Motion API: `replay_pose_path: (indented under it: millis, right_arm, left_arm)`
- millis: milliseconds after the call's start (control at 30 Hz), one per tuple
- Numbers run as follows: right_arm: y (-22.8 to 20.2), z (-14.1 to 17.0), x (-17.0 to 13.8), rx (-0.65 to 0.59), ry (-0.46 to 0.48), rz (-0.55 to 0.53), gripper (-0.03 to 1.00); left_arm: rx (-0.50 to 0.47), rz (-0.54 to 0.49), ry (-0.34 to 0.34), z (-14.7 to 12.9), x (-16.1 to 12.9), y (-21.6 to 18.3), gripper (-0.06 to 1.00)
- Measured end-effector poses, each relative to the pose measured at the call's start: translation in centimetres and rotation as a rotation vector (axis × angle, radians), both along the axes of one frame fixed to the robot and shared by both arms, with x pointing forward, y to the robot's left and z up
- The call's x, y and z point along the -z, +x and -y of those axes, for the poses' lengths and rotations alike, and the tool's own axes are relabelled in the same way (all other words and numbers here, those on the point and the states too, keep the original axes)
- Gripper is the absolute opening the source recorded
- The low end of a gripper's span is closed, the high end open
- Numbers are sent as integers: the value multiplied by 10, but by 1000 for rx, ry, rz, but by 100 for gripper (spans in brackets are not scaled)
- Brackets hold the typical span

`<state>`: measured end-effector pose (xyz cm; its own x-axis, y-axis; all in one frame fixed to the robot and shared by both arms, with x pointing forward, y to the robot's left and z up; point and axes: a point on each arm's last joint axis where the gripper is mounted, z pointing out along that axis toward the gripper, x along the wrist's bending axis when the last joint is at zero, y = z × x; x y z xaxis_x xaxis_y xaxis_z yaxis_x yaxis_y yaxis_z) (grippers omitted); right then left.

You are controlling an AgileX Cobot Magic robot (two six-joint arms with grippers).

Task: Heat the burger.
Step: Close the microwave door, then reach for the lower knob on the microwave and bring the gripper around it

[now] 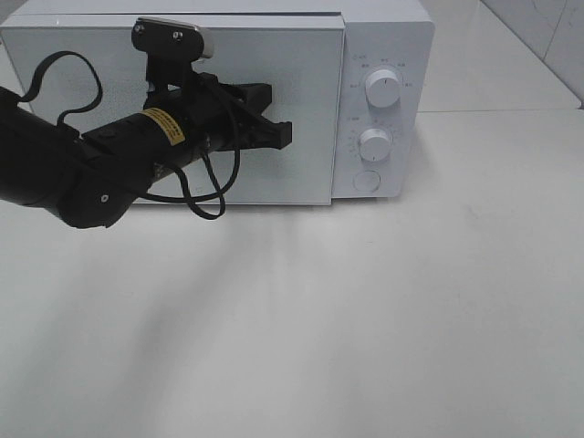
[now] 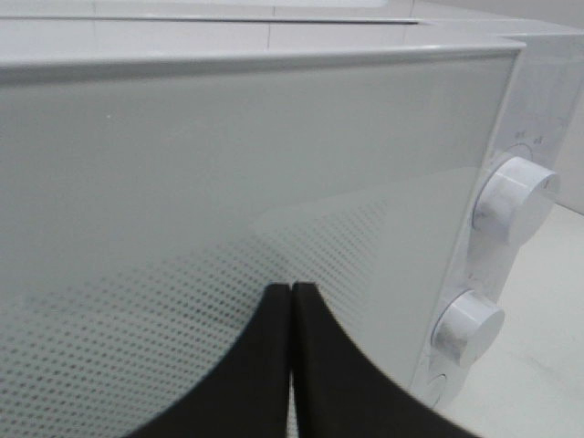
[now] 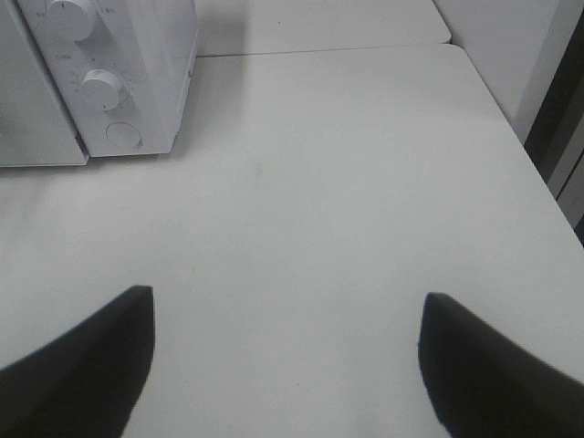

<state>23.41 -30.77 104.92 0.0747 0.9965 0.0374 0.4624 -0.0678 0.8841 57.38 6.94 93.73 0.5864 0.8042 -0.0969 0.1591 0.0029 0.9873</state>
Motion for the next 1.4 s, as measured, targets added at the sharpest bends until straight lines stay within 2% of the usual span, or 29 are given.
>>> replay_pose_path:
  millis: [333,467,767,1000,1133,1200,1233,1300,1333,1367,1400]
  right_arm:
    - [0,0,0,0,0,0,77]
    - [0,0,0,0,0,0,77]
    - [0,0,0,0,0,0,77]
    - [0,0,0,0,0,0,77]
    - [0,0,0,0,0,0,77]
    - [0,0,0,0,0,0,77]
    - [0,0,0,0,0,0,77]
    - [0,0,0,0,0,0,77]
    - [0,0,0,0,0,0,77]
    - [0,0,0,0,0,0,77]
    - [0,0,0,0,0,0,77]
  left_arm:
    - [-7,8,-7,5,3,12,0]
    - [34,37,14,13,-1,17,0]
    - [63,47,11,19,-5,17,0]
    - [9,-1,-26,11,-17,3,0]
    - [0,-44,-12,5,-16,-8,0]
    - [6,-131,56,2,-13,-19,7]
    - [6,-131,56,2,-13,-19,7]
    - [2,-300,193,-5,-12,-31,33]
    - [2,-300,193,-5,-12,-31,33]
    - [-1,-347,230,-8,-12,-34,59]
    - [-1,-347,230,-8,-12,-34,59]
